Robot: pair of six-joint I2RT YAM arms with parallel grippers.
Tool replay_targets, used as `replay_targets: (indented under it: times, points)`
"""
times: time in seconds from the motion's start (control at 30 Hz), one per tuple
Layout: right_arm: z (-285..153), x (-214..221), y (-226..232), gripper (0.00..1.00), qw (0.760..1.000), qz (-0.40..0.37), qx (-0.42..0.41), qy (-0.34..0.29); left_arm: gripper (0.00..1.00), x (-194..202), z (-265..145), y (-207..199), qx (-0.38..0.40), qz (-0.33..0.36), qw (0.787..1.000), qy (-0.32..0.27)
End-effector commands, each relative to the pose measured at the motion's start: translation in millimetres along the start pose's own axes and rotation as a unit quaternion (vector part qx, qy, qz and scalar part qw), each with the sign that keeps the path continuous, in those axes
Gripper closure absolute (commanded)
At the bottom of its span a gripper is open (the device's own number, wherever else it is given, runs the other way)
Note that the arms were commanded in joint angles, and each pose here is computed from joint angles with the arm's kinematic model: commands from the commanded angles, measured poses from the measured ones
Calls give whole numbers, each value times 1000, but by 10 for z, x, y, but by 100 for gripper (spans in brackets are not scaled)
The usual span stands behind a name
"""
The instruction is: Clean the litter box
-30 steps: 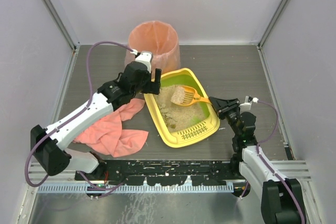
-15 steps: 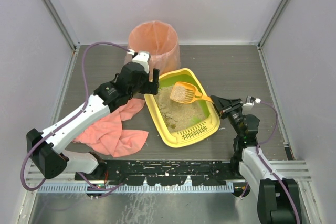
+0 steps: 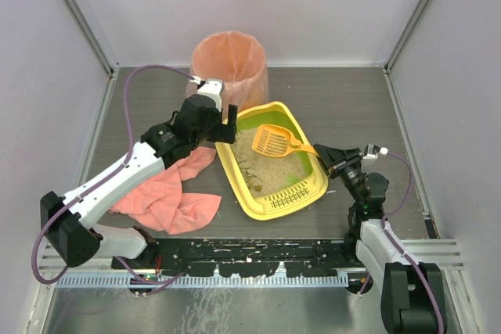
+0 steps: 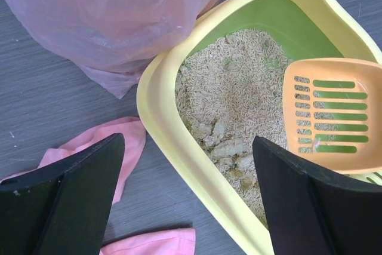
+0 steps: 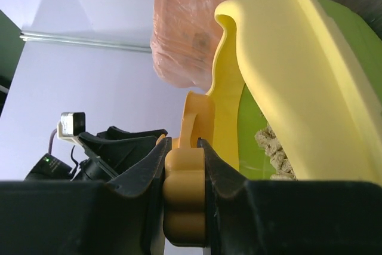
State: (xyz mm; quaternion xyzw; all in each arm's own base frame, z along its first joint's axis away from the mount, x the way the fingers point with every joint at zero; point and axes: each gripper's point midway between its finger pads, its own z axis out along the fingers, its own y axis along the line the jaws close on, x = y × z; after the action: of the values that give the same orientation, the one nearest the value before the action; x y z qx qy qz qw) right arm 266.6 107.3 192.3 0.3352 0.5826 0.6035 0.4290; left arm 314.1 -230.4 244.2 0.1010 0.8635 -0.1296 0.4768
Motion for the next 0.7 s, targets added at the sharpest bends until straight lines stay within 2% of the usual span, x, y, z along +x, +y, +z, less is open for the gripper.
replay_targets:
  times: [0.0,0.13,0.17,0.33,0.4,0.5,0.67]
  points:
    - [-32,-68,155,99,999,-11,-30,-12,10,-168,-93,-30,13,-21,999,-29]
    - [94,156,215,99,994,-93,-8,55,10,-118,-38,-73,21,-25,999,-26]
    - [117,135,196,99,989,-135,9,59,11,-99,-17,-82,22,-26,999,-22]
    - [140,-135,196,99,955,-268,125,24,12,48,120,-140,31,-19,999,5]
    - [149,-141,219,100,944,-297,141,24,12,92,172,-173,37,-16,999,13]
    - [184,-144,284,99,928,-337,161,15,17,169,247,-227,45,-13,999,28]
    - [304,-56,370,99,889,-411,201,26,20,299,310,-234,43,-9,998,46]
